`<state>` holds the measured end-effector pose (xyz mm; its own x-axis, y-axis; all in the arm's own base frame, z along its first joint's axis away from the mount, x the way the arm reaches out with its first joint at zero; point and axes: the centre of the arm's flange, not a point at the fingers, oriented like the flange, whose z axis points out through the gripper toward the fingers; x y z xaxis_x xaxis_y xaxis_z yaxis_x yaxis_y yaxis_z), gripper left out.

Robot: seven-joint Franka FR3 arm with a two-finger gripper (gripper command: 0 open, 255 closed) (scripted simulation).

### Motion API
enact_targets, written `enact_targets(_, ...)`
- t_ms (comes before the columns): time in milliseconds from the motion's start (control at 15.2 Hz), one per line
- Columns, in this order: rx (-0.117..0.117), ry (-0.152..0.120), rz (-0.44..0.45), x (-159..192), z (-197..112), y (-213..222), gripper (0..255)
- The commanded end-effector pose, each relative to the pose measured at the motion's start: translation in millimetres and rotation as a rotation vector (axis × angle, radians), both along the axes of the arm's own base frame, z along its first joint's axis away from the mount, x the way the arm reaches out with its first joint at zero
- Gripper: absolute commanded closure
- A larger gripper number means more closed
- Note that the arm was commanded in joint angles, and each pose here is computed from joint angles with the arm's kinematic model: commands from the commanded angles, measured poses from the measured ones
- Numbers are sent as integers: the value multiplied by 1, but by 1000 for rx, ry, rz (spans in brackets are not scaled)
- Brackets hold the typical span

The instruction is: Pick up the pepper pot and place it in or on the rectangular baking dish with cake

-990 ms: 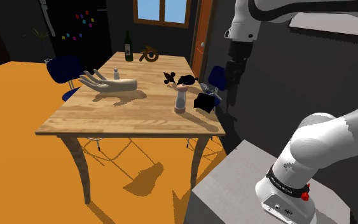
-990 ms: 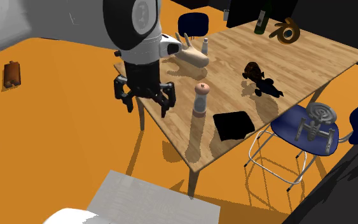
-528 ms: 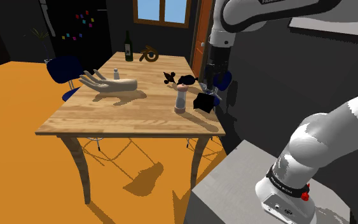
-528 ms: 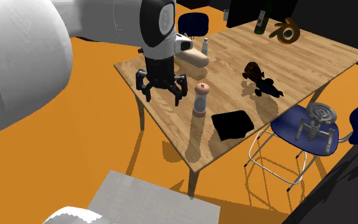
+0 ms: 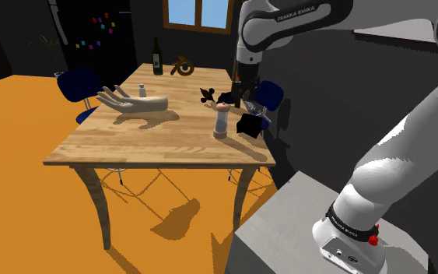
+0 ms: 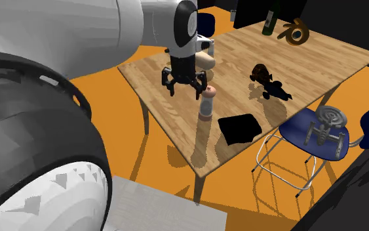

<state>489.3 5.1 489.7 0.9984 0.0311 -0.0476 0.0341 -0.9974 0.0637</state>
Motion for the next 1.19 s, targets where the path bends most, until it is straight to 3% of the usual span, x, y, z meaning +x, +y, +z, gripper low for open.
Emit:
enact_targets(0, -14, -7, -14, 23, -12, -5, 0)
enact_targets(660, -81, -39, -84, 137, -54, -38, 0)
enact_targets(1122, -84, -40, -88, 142, -87, -44, 0)
